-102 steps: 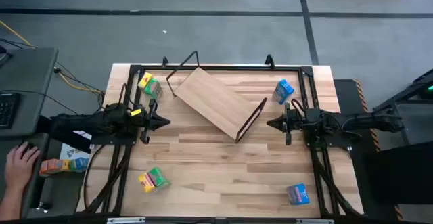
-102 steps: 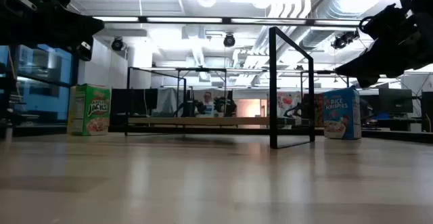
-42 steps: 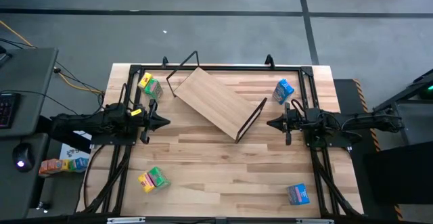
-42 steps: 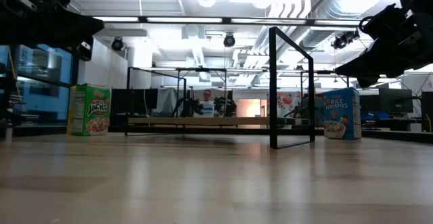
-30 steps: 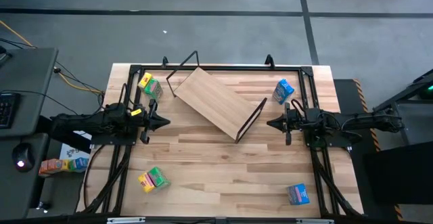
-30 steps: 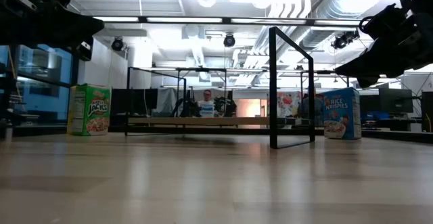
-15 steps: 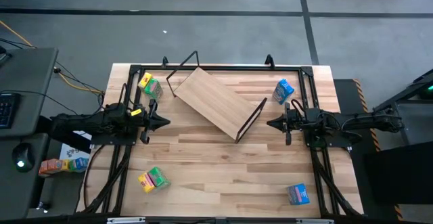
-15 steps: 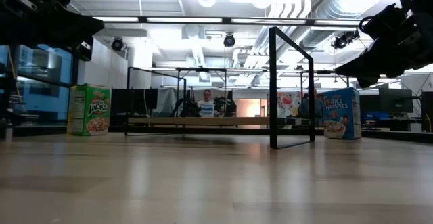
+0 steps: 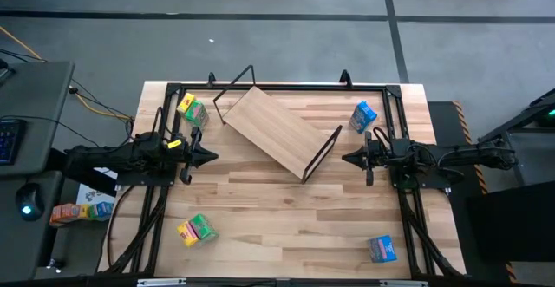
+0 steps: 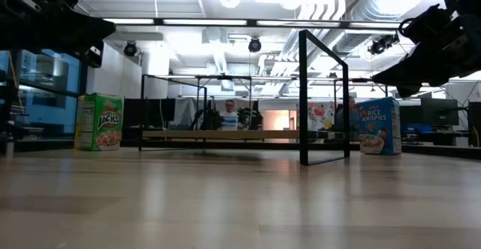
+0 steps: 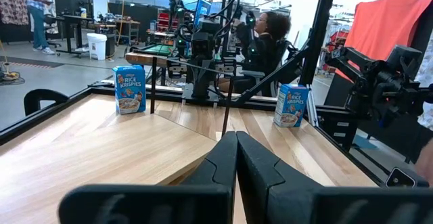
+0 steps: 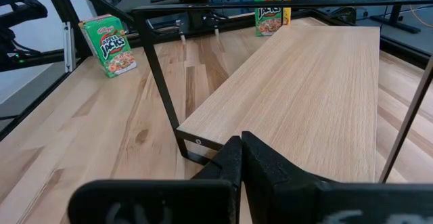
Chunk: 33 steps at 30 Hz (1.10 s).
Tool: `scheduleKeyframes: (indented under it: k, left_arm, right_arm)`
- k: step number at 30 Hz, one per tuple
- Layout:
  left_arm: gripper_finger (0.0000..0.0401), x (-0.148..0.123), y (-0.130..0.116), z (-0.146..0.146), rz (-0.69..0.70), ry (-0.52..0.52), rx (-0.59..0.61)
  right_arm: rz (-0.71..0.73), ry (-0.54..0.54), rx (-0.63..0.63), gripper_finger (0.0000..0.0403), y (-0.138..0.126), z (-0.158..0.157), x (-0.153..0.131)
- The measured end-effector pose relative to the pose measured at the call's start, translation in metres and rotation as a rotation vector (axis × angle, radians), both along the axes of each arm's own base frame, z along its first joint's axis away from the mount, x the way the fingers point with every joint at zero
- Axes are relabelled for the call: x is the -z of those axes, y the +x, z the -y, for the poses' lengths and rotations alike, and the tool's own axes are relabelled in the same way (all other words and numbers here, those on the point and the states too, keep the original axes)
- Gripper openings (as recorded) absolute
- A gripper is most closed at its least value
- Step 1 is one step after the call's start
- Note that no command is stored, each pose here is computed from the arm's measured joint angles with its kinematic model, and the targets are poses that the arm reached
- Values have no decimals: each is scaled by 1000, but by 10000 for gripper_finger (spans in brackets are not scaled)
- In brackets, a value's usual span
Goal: Stack cereal on shelf
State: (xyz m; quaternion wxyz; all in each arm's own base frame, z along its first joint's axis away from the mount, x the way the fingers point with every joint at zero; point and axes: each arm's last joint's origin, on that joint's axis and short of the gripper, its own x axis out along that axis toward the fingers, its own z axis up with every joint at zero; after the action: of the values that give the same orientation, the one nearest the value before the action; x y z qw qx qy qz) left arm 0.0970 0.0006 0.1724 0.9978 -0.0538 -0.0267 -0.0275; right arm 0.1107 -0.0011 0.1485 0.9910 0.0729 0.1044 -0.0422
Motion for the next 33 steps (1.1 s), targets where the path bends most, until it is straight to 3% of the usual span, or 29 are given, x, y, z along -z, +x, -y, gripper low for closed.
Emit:
scheduleKeyframes:
  k: [13,18,22,27,29,31,33]
  left_arm:
    - [0,0,0,0,0,0,0]
    - [0,0,0,0,0,0,0]
    - [0,0,0,0,0,0,0]
    - [0,0,0,0,0,0,0]
    - [0,0,0,0,0,0,1]
    - [0,0,0,0,0,0,0]
    - [0,0,0,0,0,0,0]
  right_arm:
    - [0,-8,-2,0,0,0,0]
    - [-21,-285,-54,0,0,0,0]
    - [-26,-365,-71,0,0,0,0]
    - [-22,-317,-61,0,0,0,0]
    - [-5,-249,-47,0,0,0,-1]
    - [105,-98,-31,0,2,0,-11]
    - [264,-41,3,0,2,0,-26]
